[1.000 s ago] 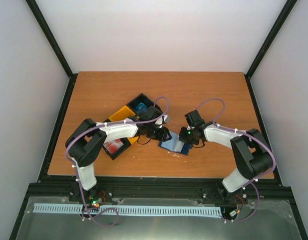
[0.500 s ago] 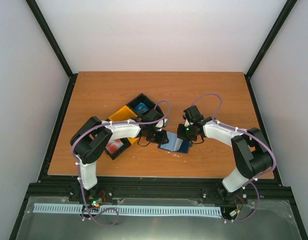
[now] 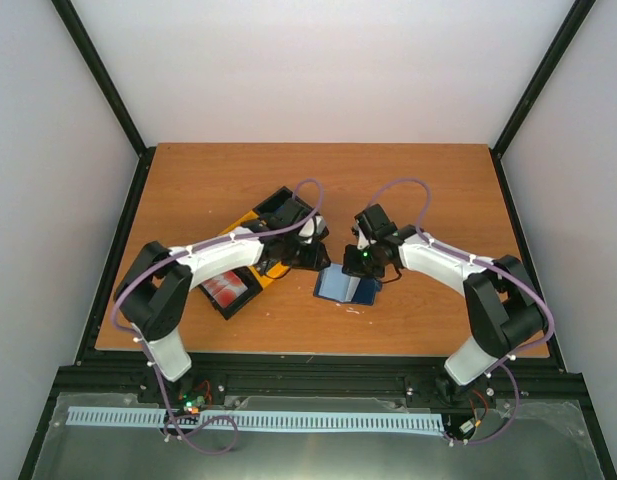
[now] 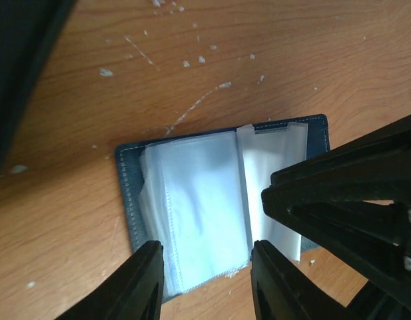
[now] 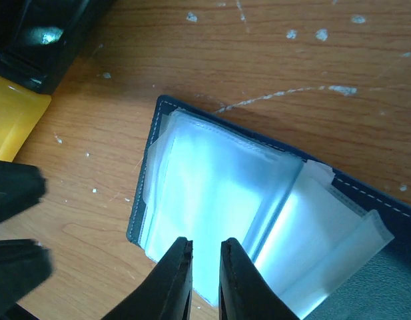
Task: Put the credit cards into the card holder
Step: Pick up the credit card from the storage box.
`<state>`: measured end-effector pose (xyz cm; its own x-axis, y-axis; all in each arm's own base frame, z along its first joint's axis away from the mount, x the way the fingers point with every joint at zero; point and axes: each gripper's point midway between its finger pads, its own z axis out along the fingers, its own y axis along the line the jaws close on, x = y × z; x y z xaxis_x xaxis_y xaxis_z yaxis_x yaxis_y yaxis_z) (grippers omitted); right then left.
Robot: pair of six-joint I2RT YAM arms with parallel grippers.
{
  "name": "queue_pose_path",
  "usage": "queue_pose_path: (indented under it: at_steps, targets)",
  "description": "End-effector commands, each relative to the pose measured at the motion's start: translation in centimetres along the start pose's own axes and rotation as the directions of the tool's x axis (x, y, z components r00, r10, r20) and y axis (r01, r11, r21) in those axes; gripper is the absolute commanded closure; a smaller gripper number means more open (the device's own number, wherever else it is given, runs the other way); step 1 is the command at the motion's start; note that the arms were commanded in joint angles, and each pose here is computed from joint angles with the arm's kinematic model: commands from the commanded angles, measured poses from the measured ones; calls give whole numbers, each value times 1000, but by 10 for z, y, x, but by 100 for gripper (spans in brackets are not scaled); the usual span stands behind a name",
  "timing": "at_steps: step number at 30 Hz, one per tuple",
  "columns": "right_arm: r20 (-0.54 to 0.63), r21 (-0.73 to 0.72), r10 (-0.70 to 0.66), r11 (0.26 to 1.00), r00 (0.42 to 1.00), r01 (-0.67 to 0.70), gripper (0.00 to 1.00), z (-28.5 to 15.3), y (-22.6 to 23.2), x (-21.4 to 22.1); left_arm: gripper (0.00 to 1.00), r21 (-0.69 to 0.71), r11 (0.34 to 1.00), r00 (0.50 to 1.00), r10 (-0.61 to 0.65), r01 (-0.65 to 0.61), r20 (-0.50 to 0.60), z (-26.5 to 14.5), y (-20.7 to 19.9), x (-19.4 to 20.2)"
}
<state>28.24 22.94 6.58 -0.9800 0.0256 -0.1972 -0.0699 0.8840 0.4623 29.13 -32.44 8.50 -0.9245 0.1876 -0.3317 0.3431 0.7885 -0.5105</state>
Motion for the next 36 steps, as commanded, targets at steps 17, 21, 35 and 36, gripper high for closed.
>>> queue_pose_path:
  at_steps: [17,21,35,36]
  targets:
    - [-105,111,5,994,994,7,82,22,-2,26,45,-234,962,985,-113,142,133,-98,102,-36]
    - [-104,121,6,993,995,6,82,23,-4,25,63,-336,932,989,-107,136,103,-90,125,-43]
    - [-107,151,-1,988,994,17,82,20,-9,28,47,-341,936,996,66,-84,-65,-57,141,-35]
    - [-104,152,-3,988,995,18,82,19,-9,27,47,-344,934,995,70,-91,-72,-56,142,-35]
